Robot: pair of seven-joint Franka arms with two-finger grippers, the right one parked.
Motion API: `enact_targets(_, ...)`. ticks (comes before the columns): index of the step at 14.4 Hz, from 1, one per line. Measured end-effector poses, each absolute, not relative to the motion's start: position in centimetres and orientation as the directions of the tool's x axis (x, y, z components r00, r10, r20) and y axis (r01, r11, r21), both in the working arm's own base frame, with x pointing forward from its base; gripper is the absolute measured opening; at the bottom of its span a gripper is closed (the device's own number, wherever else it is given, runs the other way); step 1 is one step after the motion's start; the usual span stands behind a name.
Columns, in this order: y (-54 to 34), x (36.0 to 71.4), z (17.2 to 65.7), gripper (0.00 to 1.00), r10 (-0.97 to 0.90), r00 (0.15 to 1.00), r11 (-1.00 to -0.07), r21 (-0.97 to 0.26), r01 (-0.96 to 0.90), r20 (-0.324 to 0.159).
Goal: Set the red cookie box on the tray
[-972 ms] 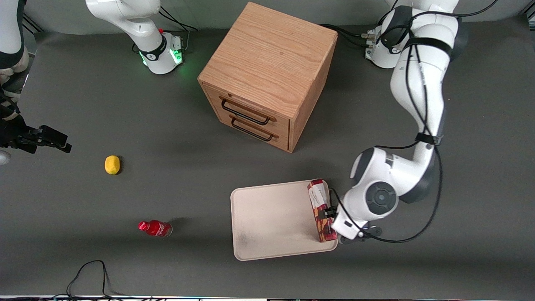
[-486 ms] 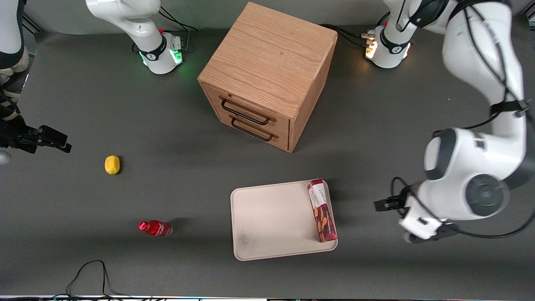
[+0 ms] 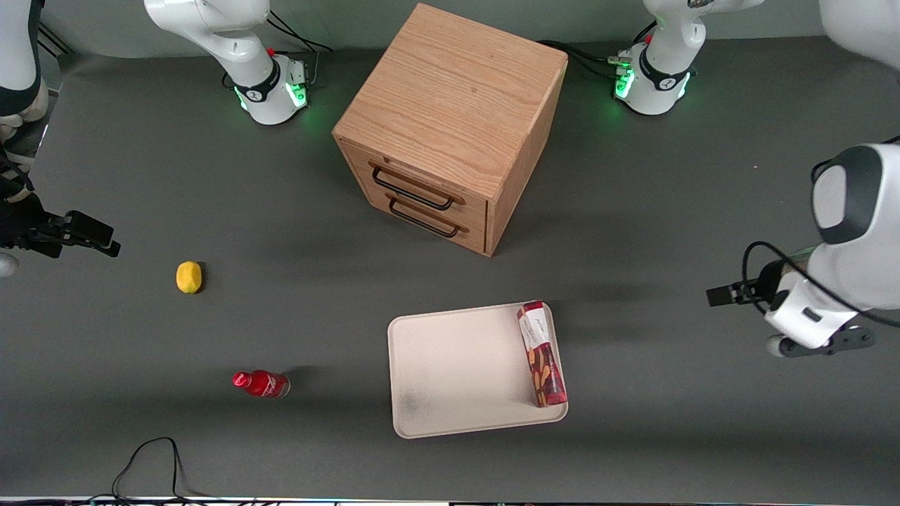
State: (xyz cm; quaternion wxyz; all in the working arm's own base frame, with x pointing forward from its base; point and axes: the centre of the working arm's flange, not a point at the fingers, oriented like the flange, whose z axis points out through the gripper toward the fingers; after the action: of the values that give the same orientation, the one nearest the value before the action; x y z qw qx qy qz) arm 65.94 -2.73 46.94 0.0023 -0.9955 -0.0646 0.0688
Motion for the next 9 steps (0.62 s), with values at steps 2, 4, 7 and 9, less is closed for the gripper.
enact_targets(2, 0.2, 64.5, 48.0, 1.00, 0.142, 0.981, -0.990, -0.018, 0.141, -0.136)
enact_targets(4, 2.6, 62.9, 49.0, 1.00, 0.171, 0.976, -0.985, -0.025, 0.169, -0.133)
enact_targets(7, 4.1, 60.4, 51.3, 1.00, 0.194, 0.973, -0.981, -0.045, 0.189, -0.123)
enact_targets(9, 4.3, 59.6, 52.6, 1.00, 0.197, 0.974, -0.980, -0.064, 0.191, -0.110)
